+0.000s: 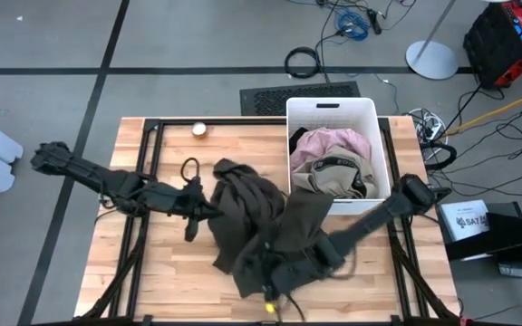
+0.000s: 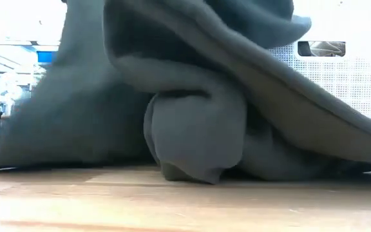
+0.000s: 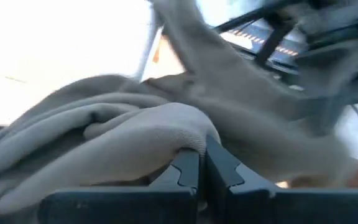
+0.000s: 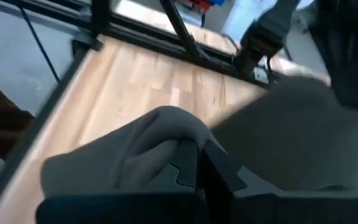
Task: Sort clothes
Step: Put the black jacket into the laundry bin
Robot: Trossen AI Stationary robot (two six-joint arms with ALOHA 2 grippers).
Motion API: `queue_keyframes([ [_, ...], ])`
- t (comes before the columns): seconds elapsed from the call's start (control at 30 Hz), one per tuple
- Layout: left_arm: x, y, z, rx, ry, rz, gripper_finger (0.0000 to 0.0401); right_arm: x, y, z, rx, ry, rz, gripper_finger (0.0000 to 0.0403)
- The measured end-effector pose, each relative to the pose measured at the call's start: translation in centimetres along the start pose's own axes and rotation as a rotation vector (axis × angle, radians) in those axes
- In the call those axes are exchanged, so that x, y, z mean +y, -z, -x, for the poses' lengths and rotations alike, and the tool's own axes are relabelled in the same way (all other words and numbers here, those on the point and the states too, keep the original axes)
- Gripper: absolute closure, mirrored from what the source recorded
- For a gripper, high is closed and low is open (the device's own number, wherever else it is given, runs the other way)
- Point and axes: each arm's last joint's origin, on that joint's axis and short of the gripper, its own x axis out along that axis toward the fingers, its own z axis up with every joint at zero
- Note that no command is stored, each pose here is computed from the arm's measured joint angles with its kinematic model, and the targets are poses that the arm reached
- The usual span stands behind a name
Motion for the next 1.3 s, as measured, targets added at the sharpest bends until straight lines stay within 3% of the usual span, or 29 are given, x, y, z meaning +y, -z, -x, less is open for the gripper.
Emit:
queue_keyframes([
  [0.13,-0.9,1.0,-0.1,0.069,0.028,0.021,0.0396,-2.8,0.5,-3.8,-0.006,-0.075,-0.042,0.0403],
  [0.37,-1.9,3.6,0.2,0.239,-0.013,0.014,0.0396,-4.7,-0.3,-9.1,-0.371,-0.326,-0.081,0.0403],
  [0.6,-2.4,3.7,1.0,0.209,-0.01,-0.016,0.0396,-4.1,-3.2,-10.0,-0.55,-0.61,0.038,0.0403],
  [0.7,-2.3,3.6,1.1,0.206,-0.009,-0.038,0.0396,-3.2,-4.6,-10.0,-0.519,-0.702,0.08,0.0403],
  [0.77,-2.3,3.7,1.1,0.211,-0.006,-0.04,0.0396,-2.8,-5.0,-9.9,-0.411,-0.654,0.102,0.0403],
  [0.9,-2.6,3.9,1.3,0.233,0.011,-0.047,0.0396,-3.4,-5.1,-9.0,-0.158,-0.359,0.143,0.0403],
  [0.97,-2.7,4.0,1.3,0.235,0.017,-0.051,0.0396,-4.0,-4.7,-8.5,-0.054,-0.264,0.149,0.0403],
  [1.17,-3.1,3.8,1.0,0.178,0.001,-0.05,0.0396,-5.7,-3.1,-7.6,0.188,-0.112,0.143,0.0403],
  [1.3,-3.3,4.5,-0.3,0.205,-0.039,-0.069,0.0396,-7.0,-2.1,-8.1,0.261,-0.069,0.123,0.0403],
])
